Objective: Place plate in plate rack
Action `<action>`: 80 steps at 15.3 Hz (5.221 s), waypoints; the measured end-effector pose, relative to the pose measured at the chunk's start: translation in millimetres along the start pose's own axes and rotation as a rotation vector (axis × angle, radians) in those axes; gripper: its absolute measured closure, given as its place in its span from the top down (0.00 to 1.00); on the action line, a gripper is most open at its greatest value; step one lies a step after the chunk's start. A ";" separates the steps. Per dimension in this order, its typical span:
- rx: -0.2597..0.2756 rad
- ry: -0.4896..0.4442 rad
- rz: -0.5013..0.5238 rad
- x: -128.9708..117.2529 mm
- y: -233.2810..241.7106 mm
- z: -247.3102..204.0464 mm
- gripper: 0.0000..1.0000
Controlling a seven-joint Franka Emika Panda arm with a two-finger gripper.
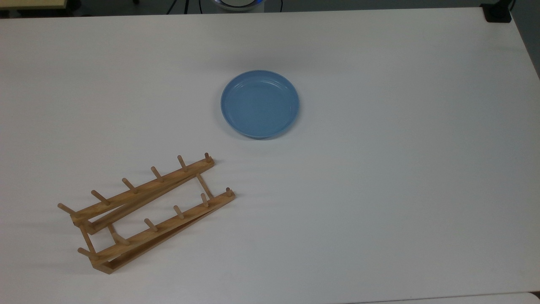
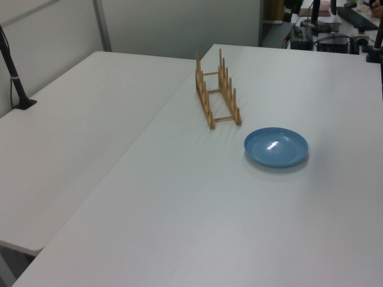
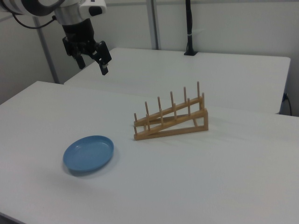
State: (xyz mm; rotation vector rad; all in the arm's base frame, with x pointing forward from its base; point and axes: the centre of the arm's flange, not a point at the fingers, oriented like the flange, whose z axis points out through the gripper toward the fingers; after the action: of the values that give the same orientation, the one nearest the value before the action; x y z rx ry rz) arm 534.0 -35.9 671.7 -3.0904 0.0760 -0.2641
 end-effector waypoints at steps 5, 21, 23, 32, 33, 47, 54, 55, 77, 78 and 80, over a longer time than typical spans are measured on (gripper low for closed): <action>0.000 0.000 -0.003 0.0 -1.0 0.1 1.00; 0.001 -0.007 -0.070 0.2 -2.0 3.7 1.00; 0.003 -0.021 -0.191 -0.8 -1.7 9.8 1.00; -0.146 -0.328 -0.462 -17.9 3.8 83.0 1.00; -0.151 -0.354 -0.482 -15.0 -2.5 100.4 1.00; -0.097 -0.135 -0.182 -15.2 -27.9 267.7 0.99; -0.087 -0.138 -0.079 -10.7 -46.0 330.5 0.96; -0.086 -0.142 -0.075 -10.9 -46.9 337.5 0.96; -0.076 0.020 -0.047 25.6 -51.5 279.8 0.06; -0.075 0.051 -0.045 30.7 -52.0 263.6 0.06; -0.074 0.105 -0.042 39.4 -52.6 235.1 0.06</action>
State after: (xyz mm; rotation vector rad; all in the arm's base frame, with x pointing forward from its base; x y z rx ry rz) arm 615.3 22.7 449.1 -3.1522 0.0241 -0.4352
